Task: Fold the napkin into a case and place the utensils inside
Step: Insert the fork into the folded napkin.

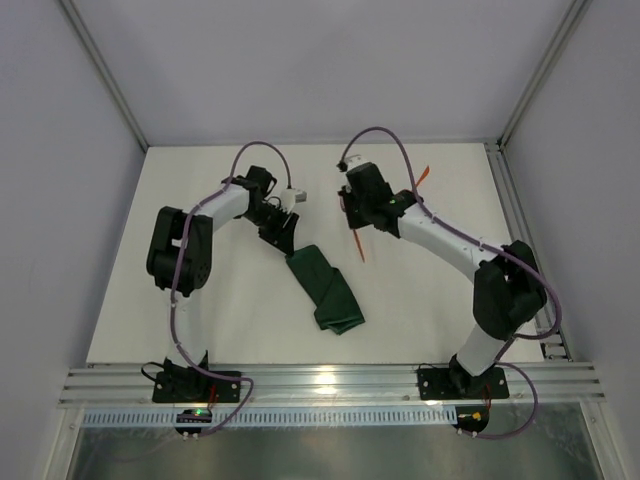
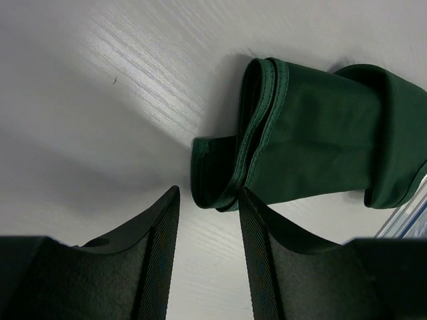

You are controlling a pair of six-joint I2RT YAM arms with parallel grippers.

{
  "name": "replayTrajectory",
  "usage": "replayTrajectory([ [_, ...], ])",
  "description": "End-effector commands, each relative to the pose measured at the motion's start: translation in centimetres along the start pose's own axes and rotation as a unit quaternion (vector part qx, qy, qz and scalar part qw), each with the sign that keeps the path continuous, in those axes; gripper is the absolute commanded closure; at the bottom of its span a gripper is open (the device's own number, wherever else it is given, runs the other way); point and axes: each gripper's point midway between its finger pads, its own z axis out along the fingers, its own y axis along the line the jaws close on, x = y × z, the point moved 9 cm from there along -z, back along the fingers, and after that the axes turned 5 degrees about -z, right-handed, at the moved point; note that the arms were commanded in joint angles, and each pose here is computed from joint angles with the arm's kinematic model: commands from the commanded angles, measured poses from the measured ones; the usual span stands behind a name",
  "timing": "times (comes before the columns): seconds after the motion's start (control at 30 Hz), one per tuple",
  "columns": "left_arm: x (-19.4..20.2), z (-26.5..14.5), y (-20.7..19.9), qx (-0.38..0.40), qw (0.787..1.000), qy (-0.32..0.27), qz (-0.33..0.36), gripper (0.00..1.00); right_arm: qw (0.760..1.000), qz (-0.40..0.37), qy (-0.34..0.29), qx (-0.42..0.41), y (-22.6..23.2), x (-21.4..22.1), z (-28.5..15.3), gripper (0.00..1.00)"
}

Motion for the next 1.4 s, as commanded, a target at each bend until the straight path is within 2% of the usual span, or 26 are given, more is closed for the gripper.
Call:
replayTrajectory([
  [0.0,0.2,0.6,0.5,0.010,1.000,0.002,0.000,0.57,0.990,0.006,-0.119,-0.078,6.2,-2.4,-3.3,0.96],
  [0.03,0.3,0.7,0.7,0.008,1.000,0.004,-0.003,0.57,0.984,0.004,-0.142,-0.104,8.8,-2.6,-3.8,0.96],
  [0.13,0.5,1.0,1.1,0.010,1.000,0.006,-0.014,0.57,0.977,0.002,-0.172,-0.127,12.0,-2.1,-3.8,0.96],
  [0.27,0.9,1.2,1.4,0.022,0.999,0.009,-0.025,0.62,0.975,-0.022,-0.164,-0.145,15.8,-0.2,-2.9,0.96],
  [0.5,0.9,1.3,1.2,0.036,0.999,0.010,-0.027,0.78,0.981,-0.041,-0.118,-0.147,17.3,2.6,-0.7,0.96],
  [0.73,1.0,1.6,1.4,0.038,0.999,0.015,-0.031,0.98,0.986,-0.065,-0.084,-0.127,17.3,4.7,-0.1,0.96],
  [1.03,0.7,1.2,1.6,0.033,0.999,0.007,-0.031,1.00,0.989,-0.118,-0.014,-0.093,17.4,7.6,-1.6,0.96],
  [1.37,0.7,1.1,1.5,0.031,0.999,0.007,-0.029,1.00,0.988,-0.118,0.054,-0.078,17.4,9.5,-1.5,0.96],
])
